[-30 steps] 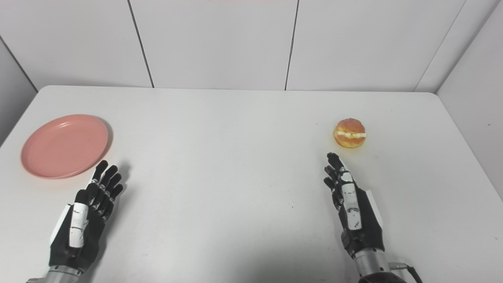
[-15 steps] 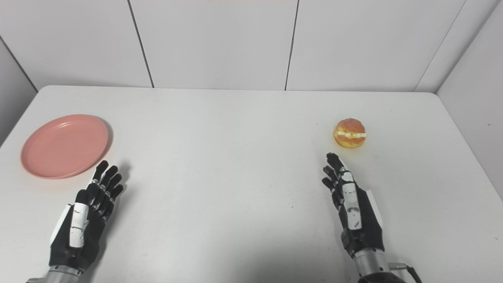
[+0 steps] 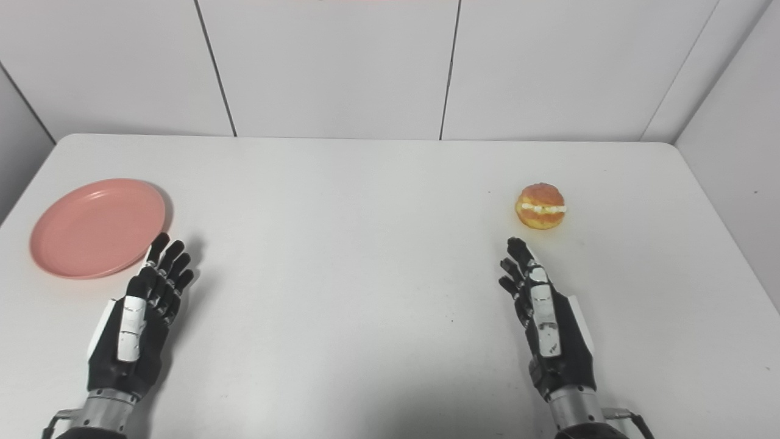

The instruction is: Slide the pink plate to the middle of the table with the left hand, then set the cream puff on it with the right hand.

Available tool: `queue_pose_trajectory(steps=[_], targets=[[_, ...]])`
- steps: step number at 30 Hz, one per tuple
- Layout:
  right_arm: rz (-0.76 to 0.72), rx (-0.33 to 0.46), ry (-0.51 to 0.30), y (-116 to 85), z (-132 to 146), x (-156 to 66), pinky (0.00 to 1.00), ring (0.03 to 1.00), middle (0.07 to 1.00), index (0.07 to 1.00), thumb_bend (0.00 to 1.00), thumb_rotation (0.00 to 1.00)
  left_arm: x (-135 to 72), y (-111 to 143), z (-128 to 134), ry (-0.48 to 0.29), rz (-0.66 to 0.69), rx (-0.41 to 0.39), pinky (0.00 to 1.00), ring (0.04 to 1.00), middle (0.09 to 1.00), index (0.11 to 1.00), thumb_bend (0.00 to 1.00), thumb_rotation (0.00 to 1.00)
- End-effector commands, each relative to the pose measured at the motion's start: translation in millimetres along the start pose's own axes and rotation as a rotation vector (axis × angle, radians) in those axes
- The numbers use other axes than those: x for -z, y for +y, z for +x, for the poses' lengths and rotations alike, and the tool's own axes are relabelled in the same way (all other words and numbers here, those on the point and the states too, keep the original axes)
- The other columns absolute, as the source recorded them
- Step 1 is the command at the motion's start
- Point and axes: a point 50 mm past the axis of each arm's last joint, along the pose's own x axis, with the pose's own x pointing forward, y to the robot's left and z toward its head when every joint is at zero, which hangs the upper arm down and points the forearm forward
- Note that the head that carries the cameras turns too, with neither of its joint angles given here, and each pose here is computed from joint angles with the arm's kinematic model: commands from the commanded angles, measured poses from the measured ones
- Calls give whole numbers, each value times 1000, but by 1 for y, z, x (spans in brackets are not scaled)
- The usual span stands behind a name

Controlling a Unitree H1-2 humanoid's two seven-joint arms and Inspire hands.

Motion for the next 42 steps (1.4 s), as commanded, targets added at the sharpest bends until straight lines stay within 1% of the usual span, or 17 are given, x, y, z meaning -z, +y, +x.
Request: queue_pose_trajectory(steps=[1, 5, 8, 12, 16, 21, 27, 29, 30, 36, 42], targets=[[-8, -9, -55, -2, 1, -6, 945, 945, 956, 913, 919, 1000, -6, 0, 3, -70, 23, 12, 1000, 1000, 1000, 1000, 936, 878], [-7, -2, -50, -9, 1, 0, 944, 942, 954, 911, 915, 1000, 1, -6, 3, -72, 26, 1, 1000, 1000, 1000, 996, 935, 877], [-10, 3, -50, -16, 1, 5, 933, 930, 951, 906, 911, 1000, 5, -13, 3, -72, 26, 0, 1000, 1000, 997, 995, 905, 897], [-24, -7, -54, -32, 0, 15, 934, 936, 956, 912, 910, 1000, 7, -34, 4, -64, 7, -5, 1000, 1000, 985, 994, 902, 874], [-28, -10, -49, -44, -1, 23, 945, 941, 957, 911, 907, 1000, 11, -45, 4, -81, 44, -5, 1000, 993, 983, 1000, 863, 909], [-25, -20, -46, -56, -2, 33, 962, 947, 966, 935, 893, 1000, 16, -58, 2, -63, 40, -15, 1000, 1000, 999, 1000, 865, 898], [-21, -18, -33, -67, -2, 45, 974, 952, 973, 946, 892, 1000, 29, -67, 4, -65, 43, 2, 1000, 1000, 1000, 1000, 822, 920], [-21, -20, -28, -71, 0, 50, 979, 956, 977, 953, 889, 1000, 35, -70, 5, -62, 36, 9, 1000, 1000, 1000, 1000, 769, 930], [-21, -21, -26, -73, 0, 52, 979, 958, 978, 950, 885, 1000, 37, -71, 5, -60, 33, 10, 1000, 1000, 1000, 1000, 762, 926], [-9, -26, -13, -82, 5, 64, 1000, 985, 995, 963, 862, 1000, 50, -78, 8, -43, 46, 11, 1000, 1000, 1000, 1000, 786, 912], [-16, -38, -8, -84, 8, 71, 1000, 992, 1000, 976, 872, 1000, 56, -80, 10, -51, 66, 24, 1000, 1000, 1000, 1000, 735, 904]])
